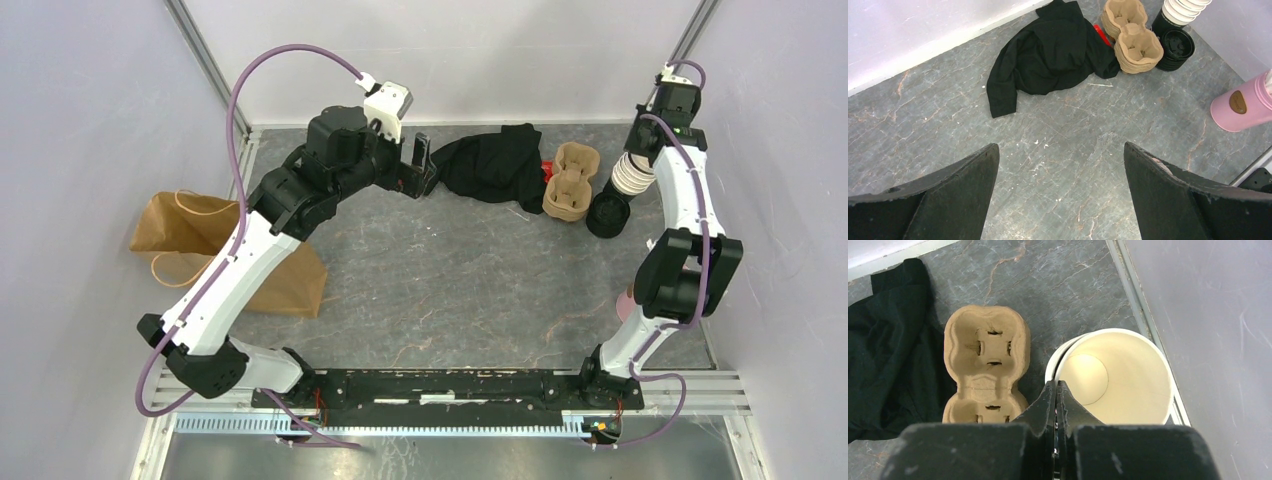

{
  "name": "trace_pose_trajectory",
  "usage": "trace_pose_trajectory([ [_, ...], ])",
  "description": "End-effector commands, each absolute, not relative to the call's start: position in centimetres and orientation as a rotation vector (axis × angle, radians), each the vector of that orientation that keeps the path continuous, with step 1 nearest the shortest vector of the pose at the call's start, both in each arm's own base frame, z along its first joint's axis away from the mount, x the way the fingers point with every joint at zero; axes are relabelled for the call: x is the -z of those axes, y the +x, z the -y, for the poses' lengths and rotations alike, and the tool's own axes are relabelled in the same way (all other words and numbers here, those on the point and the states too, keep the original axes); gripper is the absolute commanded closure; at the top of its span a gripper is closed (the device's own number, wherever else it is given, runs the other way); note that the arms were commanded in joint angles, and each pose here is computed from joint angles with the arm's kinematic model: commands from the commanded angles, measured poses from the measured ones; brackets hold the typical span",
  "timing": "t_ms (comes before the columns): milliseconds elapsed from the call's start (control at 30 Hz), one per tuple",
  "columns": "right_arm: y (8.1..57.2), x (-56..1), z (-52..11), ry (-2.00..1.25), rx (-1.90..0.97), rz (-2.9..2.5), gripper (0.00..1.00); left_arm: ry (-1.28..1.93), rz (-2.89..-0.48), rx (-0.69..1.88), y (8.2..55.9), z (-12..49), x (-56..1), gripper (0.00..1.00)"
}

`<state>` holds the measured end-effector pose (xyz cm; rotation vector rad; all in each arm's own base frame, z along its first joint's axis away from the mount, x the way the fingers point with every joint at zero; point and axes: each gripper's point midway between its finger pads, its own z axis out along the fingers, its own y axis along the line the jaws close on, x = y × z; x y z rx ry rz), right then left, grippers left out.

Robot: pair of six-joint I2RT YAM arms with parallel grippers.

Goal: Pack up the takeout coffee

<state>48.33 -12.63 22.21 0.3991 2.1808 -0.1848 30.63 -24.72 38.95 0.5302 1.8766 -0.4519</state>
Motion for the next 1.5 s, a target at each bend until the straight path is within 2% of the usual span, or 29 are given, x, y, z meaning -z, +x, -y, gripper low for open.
trace_pose_trajectory([
  [0, 47.6, -26.9, 13.2, 0.400, 0.243, -2.073, 1.00, 0.546, -1.772, 0.457, 29.7, 24.2, -42.5, 0.00],
  [700, 45.5, -34.7, 10.7, 0.266, 0.504, -1.973, 1.00, 0.547, -1.723, 0.520, 27.7, 24.0, -44.3, 0.00],
  [1133, 43.4, -42.3, 6.4, 0.184, 0.369, -1.837, 1.00, 0.529, -1.719, 0.585, 26.9, 24.4, -45.0, 0.00],
  [1333, 42.0, -42.9, -0.7, -0.015, 0.209, -1.814, 1.00, 0.516, -1.721, 0.607, 26.8, 24.5, -45.2, 0.00],
  [1467, 40.5, -39.2, -7.1, -0.179, 0.033, -1.891, 1.00, 0.509, -1.726, 0.625, 26.6, 24.7, -45.2, 0.00],
])
